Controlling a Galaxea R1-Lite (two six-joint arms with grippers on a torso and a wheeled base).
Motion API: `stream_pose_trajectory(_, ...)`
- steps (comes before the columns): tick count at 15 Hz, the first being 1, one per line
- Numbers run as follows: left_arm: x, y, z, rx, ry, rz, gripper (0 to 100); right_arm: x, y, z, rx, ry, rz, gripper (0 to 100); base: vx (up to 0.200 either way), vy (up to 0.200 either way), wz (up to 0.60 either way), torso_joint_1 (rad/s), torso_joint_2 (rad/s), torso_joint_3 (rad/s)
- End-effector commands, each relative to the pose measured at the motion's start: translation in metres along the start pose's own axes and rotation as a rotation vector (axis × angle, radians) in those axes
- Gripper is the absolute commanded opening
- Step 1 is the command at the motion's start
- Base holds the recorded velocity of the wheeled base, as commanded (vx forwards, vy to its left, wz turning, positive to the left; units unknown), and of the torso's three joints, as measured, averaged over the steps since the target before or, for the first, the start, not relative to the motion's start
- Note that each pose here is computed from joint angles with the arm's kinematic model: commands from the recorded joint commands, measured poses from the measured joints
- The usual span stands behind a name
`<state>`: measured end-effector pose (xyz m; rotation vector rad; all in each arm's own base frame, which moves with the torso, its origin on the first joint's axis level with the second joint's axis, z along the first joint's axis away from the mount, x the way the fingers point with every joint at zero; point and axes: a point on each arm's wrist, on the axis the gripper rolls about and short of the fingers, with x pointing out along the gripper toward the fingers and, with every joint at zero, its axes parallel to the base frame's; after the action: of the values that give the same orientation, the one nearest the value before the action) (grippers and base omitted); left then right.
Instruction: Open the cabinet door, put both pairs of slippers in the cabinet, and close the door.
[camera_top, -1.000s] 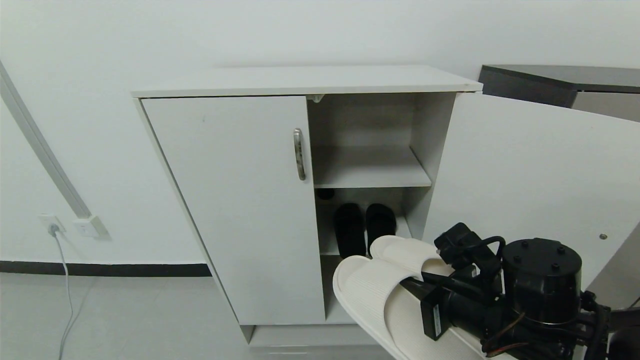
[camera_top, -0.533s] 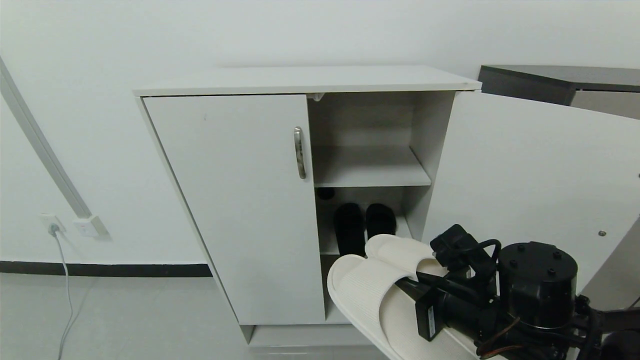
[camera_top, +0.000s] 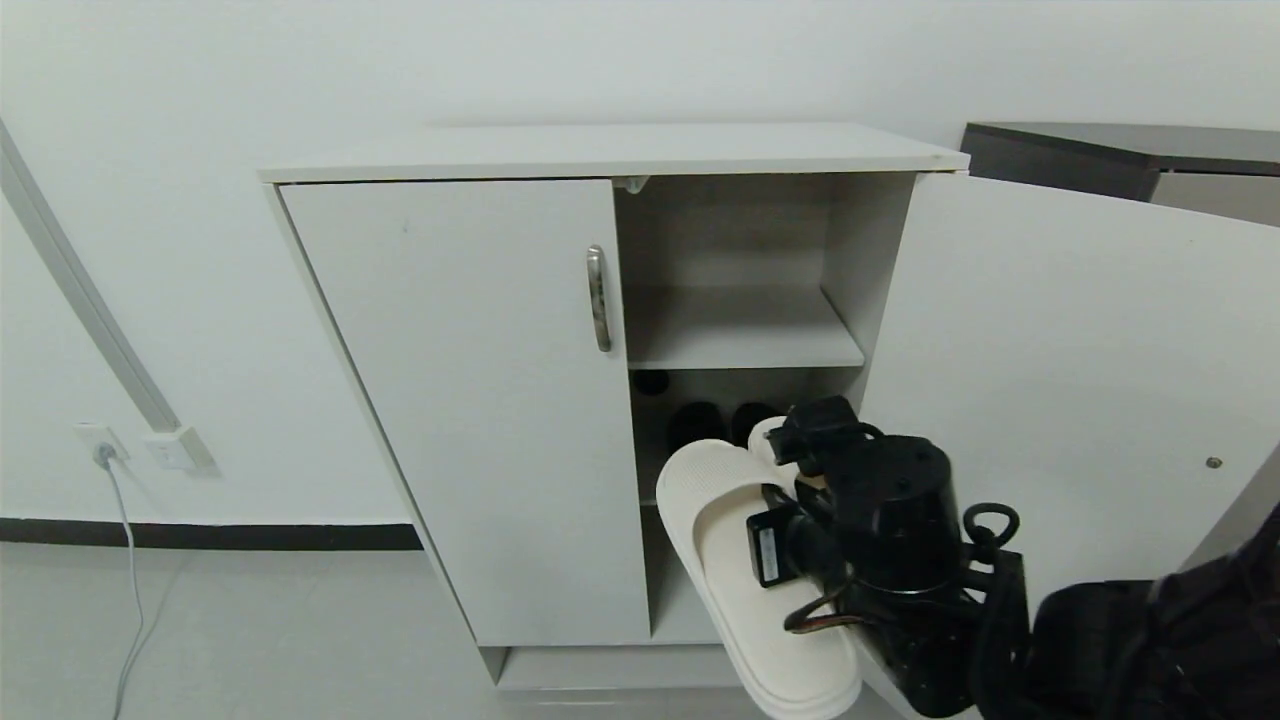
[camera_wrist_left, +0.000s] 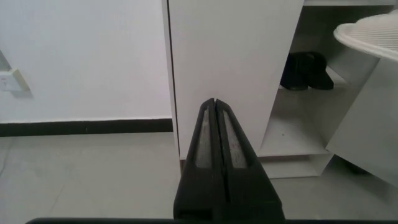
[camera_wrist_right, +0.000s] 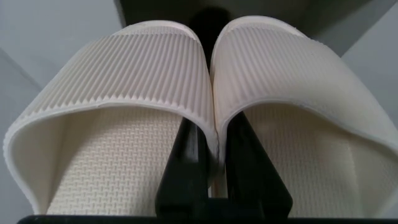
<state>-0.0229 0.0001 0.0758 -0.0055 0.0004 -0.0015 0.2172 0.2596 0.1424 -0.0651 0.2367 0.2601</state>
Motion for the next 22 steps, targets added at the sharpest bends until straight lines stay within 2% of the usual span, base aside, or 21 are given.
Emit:
stream_pose_trajectory(1,0.000,0.000,0.000,-0.001,0.001,0.000,0,0.005,0.031,0.028,0.067,-0.012,-0.098,0,0.000,0.000,0.00,0.000,0.00,0.000)
stream_pose_trajectory(3,0.000,0.000,0.000,-0.001,0.001,0.000,0,0.012,0.033,0.049,0.102,-0.025,-0.170,0,0.000,0.000,0.00,0.000,0.00,0.000)
stream_pose_trajectory(5,0.000,0.000,0.000,0.001,0.001,0.001,0,0.022,0.028,0.057,0.116,-0.044,-0.204,0,0.000,0.000,0.00,0.000,0.00,0.000)
stream_pose_trajectory(15,0.000,0.000,0.000,0.002,0.001,0.000,0,0.040,0.018,0.059,0.107,-0.064,-0.245,0,0.000,0.000,0.00,0.000,0.00,0.000)
stream_pose_trajectory(22,0.000,0.000,0.000,0.007,0.001,-0.005,0,0.039,0.018,0.063,0.101,-0.073,-0.243,0,0.200,0.000,0.00,0.000,0.01,0.006)
